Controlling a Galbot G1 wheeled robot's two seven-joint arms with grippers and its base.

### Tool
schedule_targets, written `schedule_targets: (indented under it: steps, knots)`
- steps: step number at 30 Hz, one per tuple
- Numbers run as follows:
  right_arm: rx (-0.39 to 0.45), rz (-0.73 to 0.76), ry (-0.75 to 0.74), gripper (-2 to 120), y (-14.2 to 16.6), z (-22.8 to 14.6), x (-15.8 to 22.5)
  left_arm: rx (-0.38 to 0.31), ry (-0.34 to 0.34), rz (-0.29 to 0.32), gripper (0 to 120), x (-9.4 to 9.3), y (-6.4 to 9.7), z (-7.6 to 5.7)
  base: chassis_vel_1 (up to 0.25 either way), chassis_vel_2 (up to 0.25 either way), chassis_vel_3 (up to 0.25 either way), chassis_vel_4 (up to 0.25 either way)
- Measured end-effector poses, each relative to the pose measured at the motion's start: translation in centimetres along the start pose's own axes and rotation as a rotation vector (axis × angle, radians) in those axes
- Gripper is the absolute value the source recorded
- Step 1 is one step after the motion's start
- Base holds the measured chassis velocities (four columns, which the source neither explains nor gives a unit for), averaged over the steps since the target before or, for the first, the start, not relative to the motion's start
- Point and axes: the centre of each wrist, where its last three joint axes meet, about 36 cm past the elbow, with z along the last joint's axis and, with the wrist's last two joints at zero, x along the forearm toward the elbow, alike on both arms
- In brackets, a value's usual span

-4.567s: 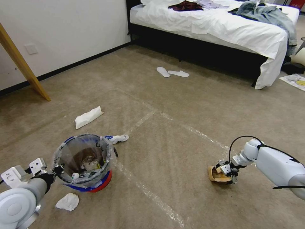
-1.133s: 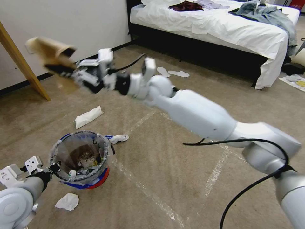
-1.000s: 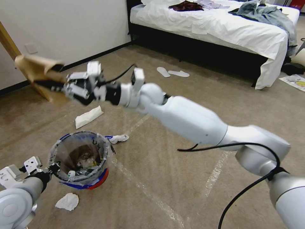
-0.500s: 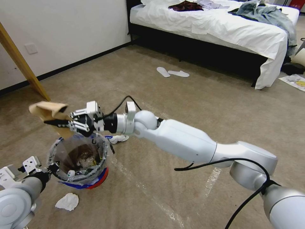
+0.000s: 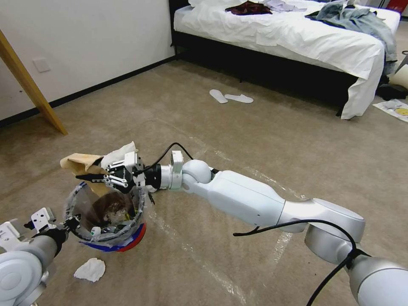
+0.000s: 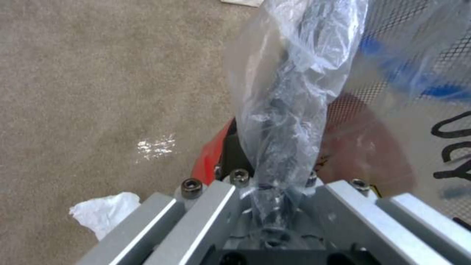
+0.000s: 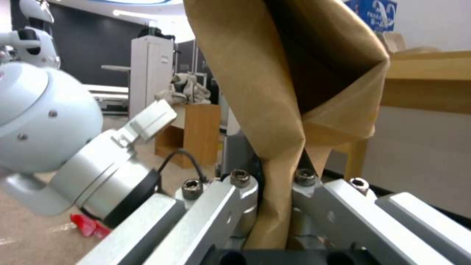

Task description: Pick up the trash bin and place the garbage on the floor into it.

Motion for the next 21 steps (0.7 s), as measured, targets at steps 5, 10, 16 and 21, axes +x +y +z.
schedule_targets:
  steps: [5,10,16,21]
  knots:
    - [-0.003,0.003,0.010,1,0.2,0.6,0.3,0.006,-0.003,0.007,1,0.2,-0.2,0.0,0.000,0.000,0.000,0.000]
    - [-0.005,-0.014,0.025,1,0.2,1.1,0.6,0.007,-0.006,0.009,1,0.3,-0.3,-0.1,0.000,0.000,0.000,0.000]
    - [0.006,-0.024,0.048,3,0.3,1.7,1.0,0.010,-0.009,0.007,1,0.5,-0.2,-0.3,0.000,0.000,0.000,0.000]
    - [0.014,-0.016,0.059,25,0.6,2.2,0.9,0.009,-0.011,0.010,1,0.7,-0.3,-0.4,0.000,0.000,0.000,0.000]
